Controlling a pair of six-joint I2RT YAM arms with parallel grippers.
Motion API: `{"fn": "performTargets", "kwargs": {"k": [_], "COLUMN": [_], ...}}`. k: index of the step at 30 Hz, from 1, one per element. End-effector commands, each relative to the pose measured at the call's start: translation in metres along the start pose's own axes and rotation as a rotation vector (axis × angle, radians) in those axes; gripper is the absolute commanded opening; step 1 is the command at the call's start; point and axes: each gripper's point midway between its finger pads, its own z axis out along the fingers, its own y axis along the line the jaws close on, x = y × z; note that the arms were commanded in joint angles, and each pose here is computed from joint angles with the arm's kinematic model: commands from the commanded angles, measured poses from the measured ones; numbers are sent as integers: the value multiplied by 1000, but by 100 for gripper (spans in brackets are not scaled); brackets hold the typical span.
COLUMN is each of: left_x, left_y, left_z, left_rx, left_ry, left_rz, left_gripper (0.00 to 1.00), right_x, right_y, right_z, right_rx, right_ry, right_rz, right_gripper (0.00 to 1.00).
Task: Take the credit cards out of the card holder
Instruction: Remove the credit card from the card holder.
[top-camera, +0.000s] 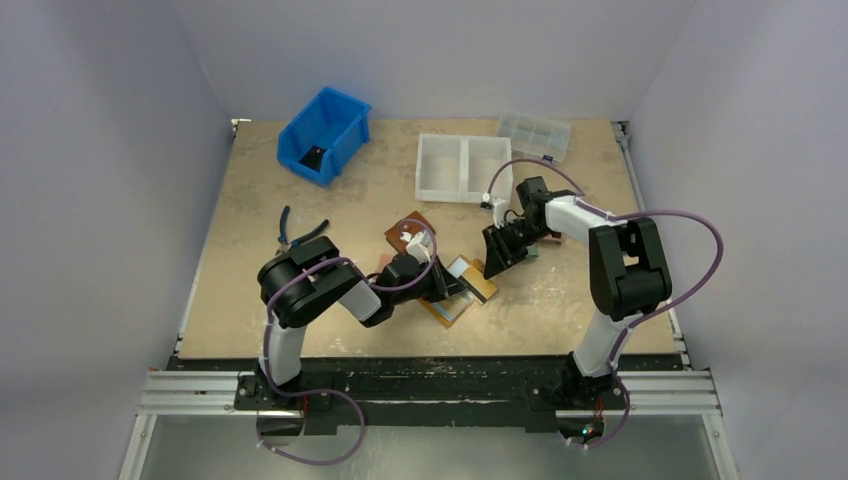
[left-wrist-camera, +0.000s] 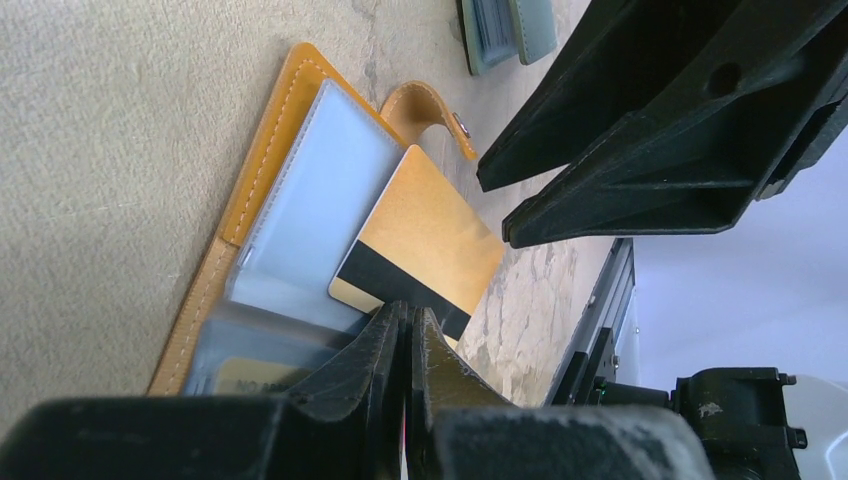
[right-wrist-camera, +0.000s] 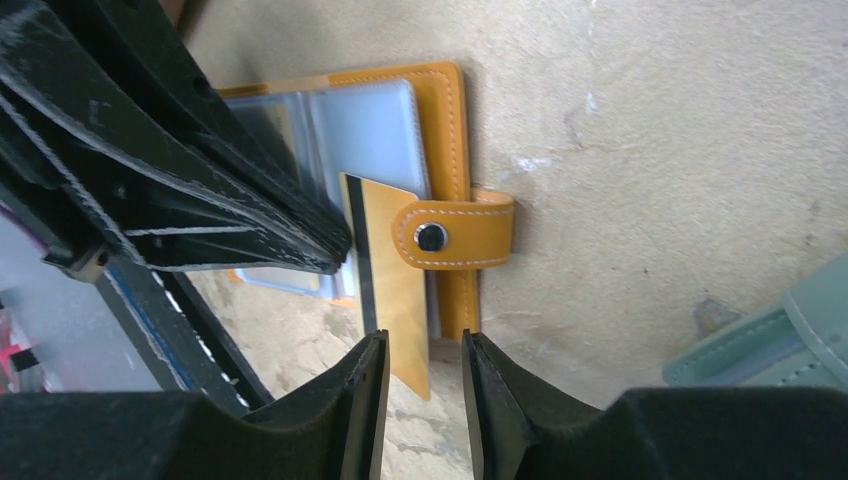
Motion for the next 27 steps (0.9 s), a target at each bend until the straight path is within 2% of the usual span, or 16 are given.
{"fn": "performTargets", "kwargs": {"k": [1, 9, 12, 19, 21, 24, 26, 27], "left_x": [3, 4, 3, 2, 2, 0, -1, -1], "left_y": [21, 24, 22, 18, 18, 17, 16, 16], "left_z": [4, 4, 4, 4, 3, 2, 2, 1], "left_rx": [-77, -82, -73, -55, -52, -52, -50, -51], "left_ry": [2, -1, -6, -12, -13, -21, -25, -26], "left_rz": [-11, -24, -27, -32, -33, -32, -30, -30], "left_gripper": [0, 0, 0, 0, 0, 0, 0, 0], "right_x": [-3, 5, 14, 18, 18, 16, 16, 16], "right_y": [-7, -4, 6, 10, 11, 13, 15, 16], "right_z": [-10, -1, 7, 16, 18, 17, 16, 15], "right_rx": [69, 50, -15, -45, -56, -65, -75, -82], "right_ry": [11, 72, 115, 140, 141, 131, 127, 123], "right_rz": [-41, -38, -32, -9, -4, -2, -2, -2], "right_gripper": [41, 45, 43, 42, 35, 17, 2, 0]}}
